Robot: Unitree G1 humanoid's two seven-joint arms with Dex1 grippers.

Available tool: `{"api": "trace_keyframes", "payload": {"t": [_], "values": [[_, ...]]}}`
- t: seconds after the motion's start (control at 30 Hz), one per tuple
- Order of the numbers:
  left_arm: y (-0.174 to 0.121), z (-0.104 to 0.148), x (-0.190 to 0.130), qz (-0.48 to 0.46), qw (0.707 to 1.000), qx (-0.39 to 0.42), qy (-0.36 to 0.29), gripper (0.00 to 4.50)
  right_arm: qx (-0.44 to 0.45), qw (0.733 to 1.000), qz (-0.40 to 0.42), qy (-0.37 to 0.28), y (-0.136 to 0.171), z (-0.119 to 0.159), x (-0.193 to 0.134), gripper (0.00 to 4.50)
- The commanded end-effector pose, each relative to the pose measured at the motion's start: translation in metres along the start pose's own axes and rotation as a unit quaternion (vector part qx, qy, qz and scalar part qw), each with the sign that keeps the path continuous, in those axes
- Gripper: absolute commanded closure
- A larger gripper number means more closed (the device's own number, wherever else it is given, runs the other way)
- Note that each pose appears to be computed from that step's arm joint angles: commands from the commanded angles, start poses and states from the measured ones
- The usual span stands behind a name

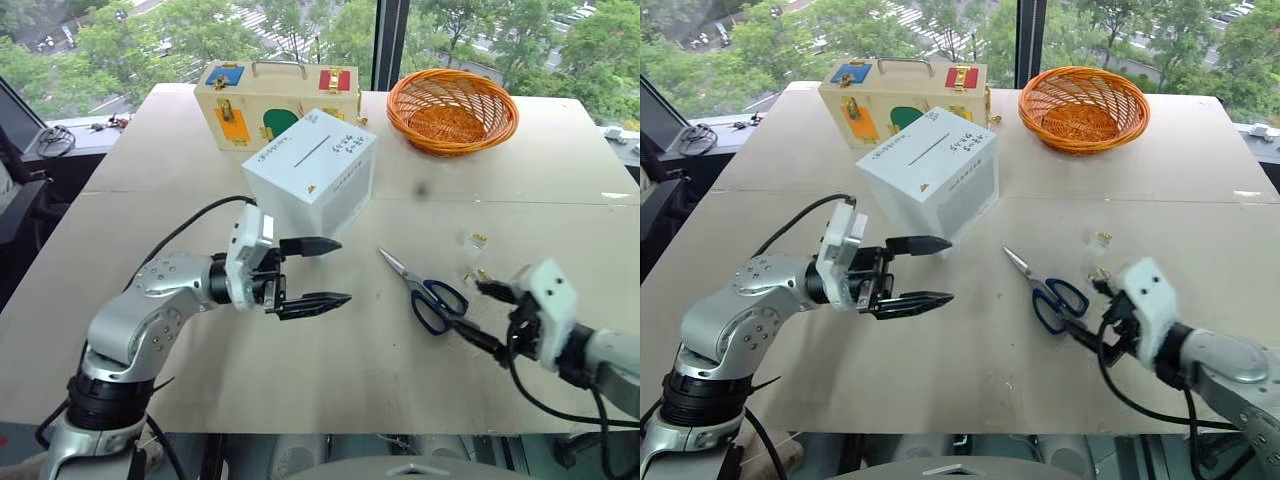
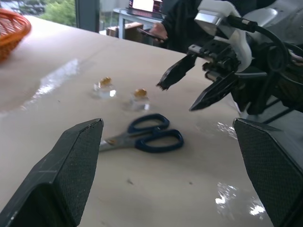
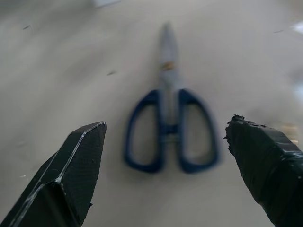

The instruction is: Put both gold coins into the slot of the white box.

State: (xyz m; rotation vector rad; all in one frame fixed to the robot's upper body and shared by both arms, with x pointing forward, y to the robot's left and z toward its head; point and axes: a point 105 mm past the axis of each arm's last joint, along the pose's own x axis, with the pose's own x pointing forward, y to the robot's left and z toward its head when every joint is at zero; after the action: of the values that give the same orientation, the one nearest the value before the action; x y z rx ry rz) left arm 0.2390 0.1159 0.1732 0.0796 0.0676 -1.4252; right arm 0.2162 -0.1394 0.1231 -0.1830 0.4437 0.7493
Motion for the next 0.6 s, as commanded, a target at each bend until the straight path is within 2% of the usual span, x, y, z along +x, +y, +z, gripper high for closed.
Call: {"api": "trace_keyframes", "payload": {"t": [0.03,0.23,0.4,0.5,0.57,0.6], "values": [[-0.009,0.007,-0.009,-0.019,0.999,0.026,0.006,0.00,-0.008,1.000,0.006,0.018,0.002,-0.002,0.014,0.10],[-0.001,-0.005,-0.030,0.010,0.999,0.019,0.034,0.00,-0.031,0.999,0.006,0.021,-0.002,0.013,0.041,0.10],[-0.002,-0.005,-0.028,0.014,0.999,0.020,0.027,0.00,-0.021,0.998,-0.032,0.041,-0.019,0.029,0.072,0.10],[-0.003,-0.005,-0.028,0.016,0.999,0.024,0.025,0.00,-0.015,0.994,-0.047,0.100,-0.026,0.019,0.089,0.10],[-0.004,-0.004,-0.026,0.015,0.999,0.024,0.021,0.00,-0.011,0.989,-0.042,0.144,-0.028,0.003,0.096,0.10],[-0.005,-0.003,-0.025,0.014,0.999,0.025,0.019,0.00,-0.010,0.986,-0.038,0.164,-0.029,-0.006,0.098,0.33]]}}
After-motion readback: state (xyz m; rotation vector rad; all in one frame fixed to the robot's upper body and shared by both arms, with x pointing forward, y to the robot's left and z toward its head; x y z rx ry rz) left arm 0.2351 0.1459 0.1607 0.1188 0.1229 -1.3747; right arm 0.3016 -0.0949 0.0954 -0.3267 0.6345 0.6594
